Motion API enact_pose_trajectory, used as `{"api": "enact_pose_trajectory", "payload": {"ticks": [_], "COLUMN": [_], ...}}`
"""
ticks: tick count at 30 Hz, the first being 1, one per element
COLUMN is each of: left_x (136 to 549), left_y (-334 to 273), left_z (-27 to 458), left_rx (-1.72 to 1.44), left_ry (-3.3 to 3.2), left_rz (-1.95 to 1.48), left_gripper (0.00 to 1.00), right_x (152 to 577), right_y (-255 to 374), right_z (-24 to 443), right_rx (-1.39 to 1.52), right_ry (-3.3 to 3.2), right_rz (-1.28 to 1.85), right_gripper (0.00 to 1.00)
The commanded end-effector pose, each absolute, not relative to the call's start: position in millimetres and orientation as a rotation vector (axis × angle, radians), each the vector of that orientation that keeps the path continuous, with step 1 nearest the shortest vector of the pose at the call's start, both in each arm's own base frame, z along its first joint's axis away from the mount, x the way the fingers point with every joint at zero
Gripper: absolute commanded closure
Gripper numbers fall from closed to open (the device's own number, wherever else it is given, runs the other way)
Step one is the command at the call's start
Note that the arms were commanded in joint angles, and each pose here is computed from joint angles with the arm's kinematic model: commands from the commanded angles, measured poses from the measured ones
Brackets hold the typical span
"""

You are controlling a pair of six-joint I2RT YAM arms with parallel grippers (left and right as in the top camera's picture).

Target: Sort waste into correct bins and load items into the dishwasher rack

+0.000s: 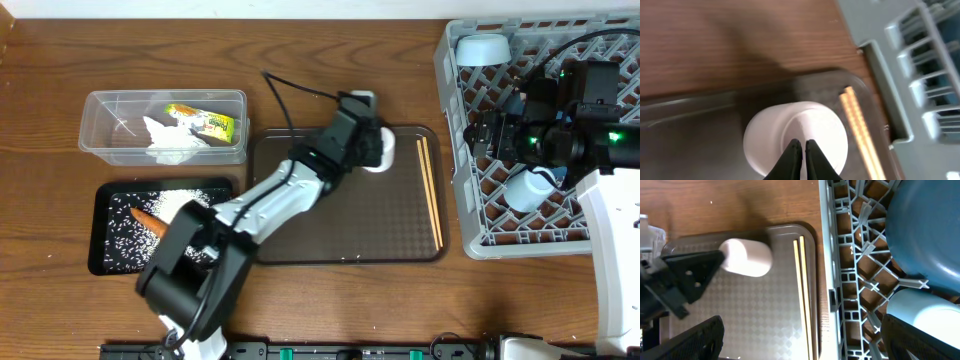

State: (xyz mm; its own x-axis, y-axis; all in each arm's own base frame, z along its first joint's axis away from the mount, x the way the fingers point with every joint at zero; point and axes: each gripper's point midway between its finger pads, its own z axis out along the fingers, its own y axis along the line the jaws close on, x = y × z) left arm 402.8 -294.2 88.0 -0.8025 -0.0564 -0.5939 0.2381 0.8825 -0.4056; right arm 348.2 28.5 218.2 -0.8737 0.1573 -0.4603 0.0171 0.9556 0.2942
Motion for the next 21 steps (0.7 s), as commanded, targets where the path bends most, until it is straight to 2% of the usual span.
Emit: {"api": "enact_pose_trajectory", "payload": {"ticks": [1,15,21], "left_x": [392.4,337.7,320.9], "left_y": [-260.3,-210.5,-200.7], "left_z": [62.2,30.4,34.7], "left_rx": [0.098,0.126,0.129], "left_ry": [2.535,2.825,2.884], "left_rz": [-0.497,-0.245,-0.209], "left_gripper": [0.92,0.94,0.94], "right_x": [347.2,347.3,347.3], "right_y": [33.8,33.8,33.8], "right_z": [220.2,220.3,220.3], "right_rx": [0.108,0.108,0.108], "right_ry": [2.608,2.608,2.608], "right_rz": [0.391,0.391,0.391], "right_gripper": [0.01,0.01,0.01]}}
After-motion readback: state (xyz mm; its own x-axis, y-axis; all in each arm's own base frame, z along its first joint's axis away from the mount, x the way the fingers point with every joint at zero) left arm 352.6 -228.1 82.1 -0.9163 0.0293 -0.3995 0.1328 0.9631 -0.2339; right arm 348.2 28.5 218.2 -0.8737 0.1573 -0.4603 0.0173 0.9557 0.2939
